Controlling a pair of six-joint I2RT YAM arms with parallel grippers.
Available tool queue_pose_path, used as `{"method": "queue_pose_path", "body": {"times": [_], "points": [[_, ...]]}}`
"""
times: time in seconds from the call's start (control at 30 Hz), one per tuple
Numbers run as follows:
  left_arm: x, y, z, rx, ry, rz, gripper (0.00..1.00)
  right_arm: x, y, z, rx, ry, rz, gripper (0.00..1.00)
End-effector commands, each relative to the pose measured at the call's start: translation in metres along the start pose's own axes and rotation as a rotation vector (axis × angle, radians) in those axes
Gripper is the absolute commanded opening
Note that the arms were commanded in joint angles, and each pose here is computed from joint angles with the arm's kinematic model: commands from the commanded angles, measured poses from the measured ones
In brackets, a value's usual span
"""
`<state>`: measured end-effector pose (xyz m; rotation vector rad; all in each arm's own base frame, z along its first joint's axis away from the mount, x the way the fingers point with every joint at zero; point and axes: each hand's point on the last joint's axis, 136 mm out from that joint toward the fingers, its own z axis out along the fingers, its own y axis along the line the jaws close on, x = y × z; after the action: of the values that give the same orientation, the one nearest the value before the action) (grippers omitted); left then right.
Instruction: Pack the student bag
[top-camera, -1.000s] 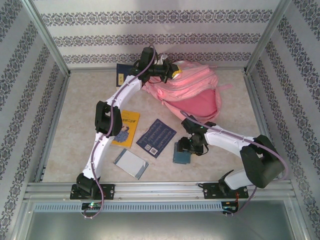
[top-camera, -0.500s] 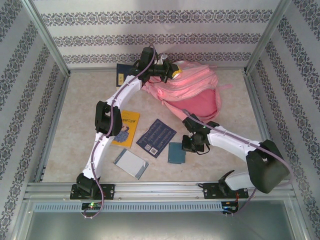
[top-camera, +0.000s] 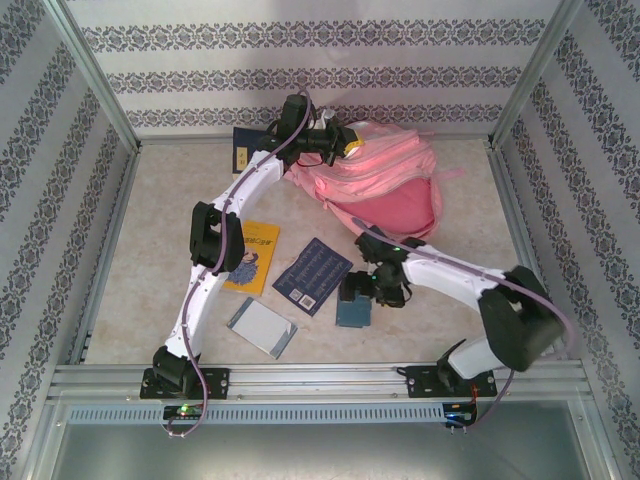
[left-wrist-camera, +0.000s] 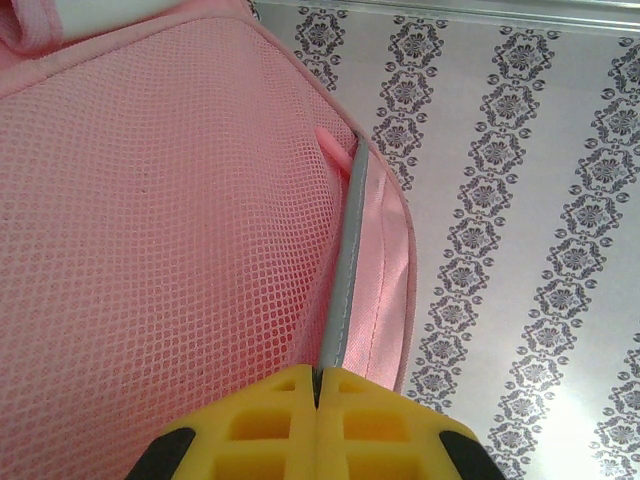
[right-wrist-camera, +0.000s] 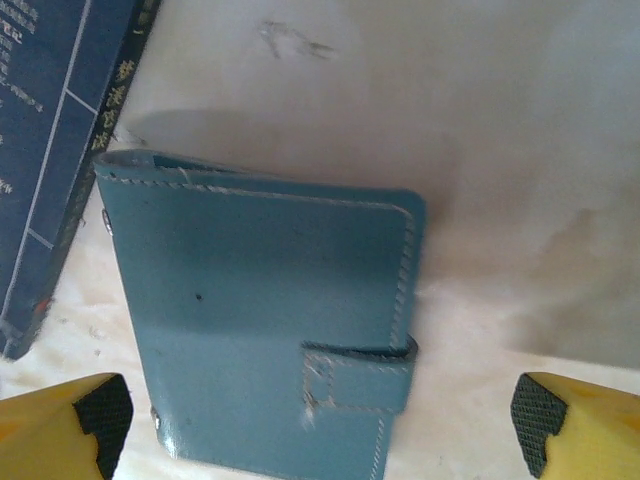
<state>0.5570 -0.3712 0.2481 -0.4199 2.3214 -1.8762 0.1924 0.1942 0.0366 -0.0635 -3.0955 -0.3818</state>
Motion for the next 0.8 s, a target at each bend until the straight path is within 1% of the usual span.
{"method": "queue_pose_path", "body": {"times": [0.0,0.07,0.2,0.33,0.6,0.7,0.77], "points": [[-0.006,-0.028,-0.020,0.045,-0.030,0.038,0.00,-0.006,-0.006,0.000,0.203,-0.022,-0.002,0.98],[-0.006,-0.027,-0.020,0.042,-0.029,0.036,0.00,-0.005,0.001,0.006,0.248,-0.013,-0.027,0.98],[-0.005,-0.026,-0.020,0.042,-0.023,0.035,0.00,-0.005,0.013,0.011,0.254,-0.029,-0.025,0.98],[-0.004,-0.028,-0.020,0.044,-0.022,0.036,0.00,-0.002,0.008,0.019,0.302,-0.004,-0.013,0.98],[-0.005,-0.024,-0.020,0.041,-0.019,0.030,0.00,0.004,0.003,0.050,0.332,0.066,-0.002,0.98],[-0.006,-0.025,-0.020,0.041,-0.022,0.031,0.00,0.002,0.003,0.049,0.327,0.044,-0.001,0.95],[-0.007,-0.023,-0.020,0.039,-0.024,0.028,0.00,0.000,0.004,0.041,0.304,0.020,-0.003,0.90]]}}
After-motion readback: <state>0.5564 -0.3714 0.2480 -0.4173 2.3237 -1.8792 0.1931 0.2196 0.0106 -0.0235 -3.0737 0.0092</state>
